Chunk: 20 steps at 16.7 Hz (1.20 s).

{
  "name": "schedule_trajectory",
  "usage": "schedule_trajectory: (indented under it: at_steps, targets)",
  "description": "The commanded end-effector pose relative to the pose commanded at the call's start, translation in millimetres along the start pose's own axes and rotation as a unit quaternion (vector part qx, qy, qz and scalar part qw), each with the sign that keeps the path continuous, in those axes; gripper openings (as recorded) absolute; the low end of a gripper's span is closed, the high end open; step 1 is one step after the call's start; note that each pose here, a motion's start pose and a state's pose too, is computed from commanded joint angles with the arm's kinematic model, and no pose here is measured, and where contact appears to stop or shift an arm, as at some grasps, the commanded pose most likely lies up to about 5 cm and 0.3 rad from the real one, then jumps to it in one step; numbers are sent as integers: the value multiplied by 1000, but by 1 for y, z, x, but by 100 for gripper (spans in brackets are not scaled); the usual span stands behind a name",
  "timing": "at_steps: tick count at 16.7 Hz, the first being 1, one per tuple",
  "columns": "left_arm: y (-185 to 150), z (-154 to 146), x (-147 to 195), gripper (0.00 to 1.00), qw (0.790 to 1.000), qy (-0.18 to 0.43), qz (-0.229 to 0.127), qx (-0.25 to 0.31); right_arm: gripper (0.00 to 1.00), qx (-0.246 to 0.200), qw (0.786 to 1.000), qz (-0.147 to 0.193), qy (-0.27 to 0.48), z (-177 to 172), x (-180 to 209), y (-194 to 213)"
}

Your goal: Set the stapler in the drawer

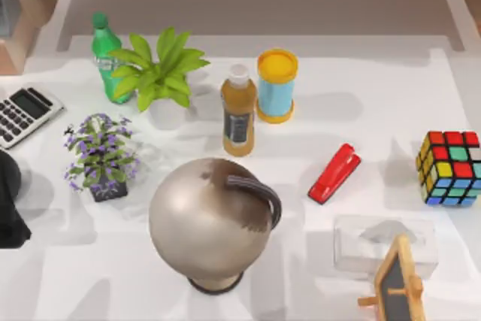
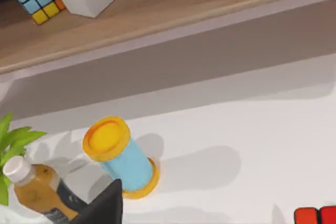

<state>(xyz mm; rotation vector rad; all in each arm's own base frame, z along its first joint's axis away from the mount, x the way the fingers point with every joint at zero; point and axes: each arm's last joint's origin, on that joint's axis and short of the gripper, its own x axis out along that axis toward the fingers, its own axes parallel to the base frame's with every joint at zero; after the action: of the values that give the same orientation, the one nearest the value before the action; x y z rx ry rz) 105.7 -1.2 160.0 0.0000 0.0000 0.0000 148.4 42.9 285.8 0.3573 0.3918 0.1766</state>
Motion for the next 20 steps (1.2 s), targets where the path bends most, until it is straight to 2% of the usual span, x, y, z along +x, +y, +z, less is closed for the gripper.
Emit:
schedule_trajectory:
  at_steps: [2,4,7,11,15,18,20]
  targets:
    - [0,0,0,100,1000,0,0,0,100,42,997,-1,63,29,23,28]
    - [0,0,0,100,1000,0,0,0,100,82,988,-15,129,50,56,57]
    - [0,0,0,100,1000,0,0,0,100,134,962,-66,227,56,120,93]
    - [0,0,0,100,1000,0,0,0,100,183,905,-176,342,19,202,111]
    - [0,0,0,100,1000,0,0,0,100,206,834,-293,420,-36,255,100]
    - [0,0,0,100,1000,0,0,0,100,211,799,-344,446,-60,273,90]
    - [0,0,0,100,1000,0,0,0,100,212,792,-355,450,-64,276,87]
